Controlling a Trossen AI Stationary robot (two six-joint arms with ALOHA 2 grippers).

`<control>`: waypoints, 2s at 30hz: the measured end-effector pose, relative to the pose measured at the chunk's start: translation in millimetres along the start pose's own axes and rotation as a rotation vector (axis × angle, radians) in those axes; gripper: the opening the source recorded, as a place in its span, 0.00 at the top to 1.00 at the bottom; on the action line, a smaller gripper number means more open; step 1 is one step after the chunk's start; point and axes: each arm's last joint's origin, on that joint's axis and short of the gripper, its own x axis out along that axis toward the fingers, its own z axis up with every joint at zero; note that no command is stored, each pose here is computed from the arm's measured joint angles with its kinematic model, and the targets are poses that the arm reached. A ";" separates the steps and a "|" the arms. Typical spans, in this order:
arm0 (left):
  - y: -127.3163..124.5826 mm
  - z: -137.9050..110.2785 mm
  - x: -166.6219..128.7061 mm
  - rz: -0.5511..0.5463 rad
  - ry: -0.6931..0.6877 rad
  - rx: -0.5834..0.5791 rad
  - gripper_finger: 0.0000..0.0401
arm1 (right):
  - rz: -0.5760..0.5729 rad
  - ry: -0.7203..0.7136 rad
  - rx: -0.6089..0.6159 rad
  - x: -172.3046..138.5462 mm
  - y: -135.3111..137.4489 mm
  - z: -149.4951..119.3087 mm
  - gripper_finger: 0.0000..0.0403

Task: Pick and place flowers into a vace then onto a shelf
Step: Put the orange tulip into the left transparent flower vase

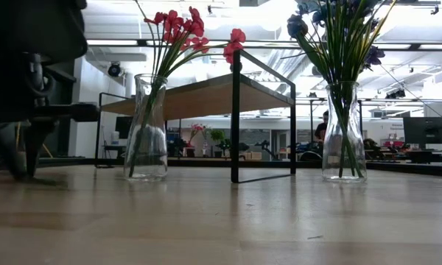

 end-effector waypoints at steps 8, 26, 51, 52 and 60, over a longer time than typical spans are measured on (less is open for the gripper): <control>-7.2 -1.3 0.3 -0.088 -0.009 0.014 0.95 | 0.000 0.000 0.001 0.0 0.0 0.0 0.73; -27.5 4.3 -67.0 0.030 -0.143 0.137 0.95 | 0.003 0.000 0.003 -0.1 0.1 0.1 0.73; -16.0 -6.9 -196.5 -0.530 -0.208 0.255 0.95 | 0.014 0.028 0.029 -0.1 0.1 -2.3 0.73; -15.7 -7.2 -201.3 -0.595 -0.227 0.253 0.95 | 0.013 0.028 0.029 -0.1 0.0 -2.4 0.73; -26.5 1.1 -238.3 -0.942 -0.461 0.334 0.95 | 0.014 0.028 0.029 -0.1 0.1 -2.3 0.73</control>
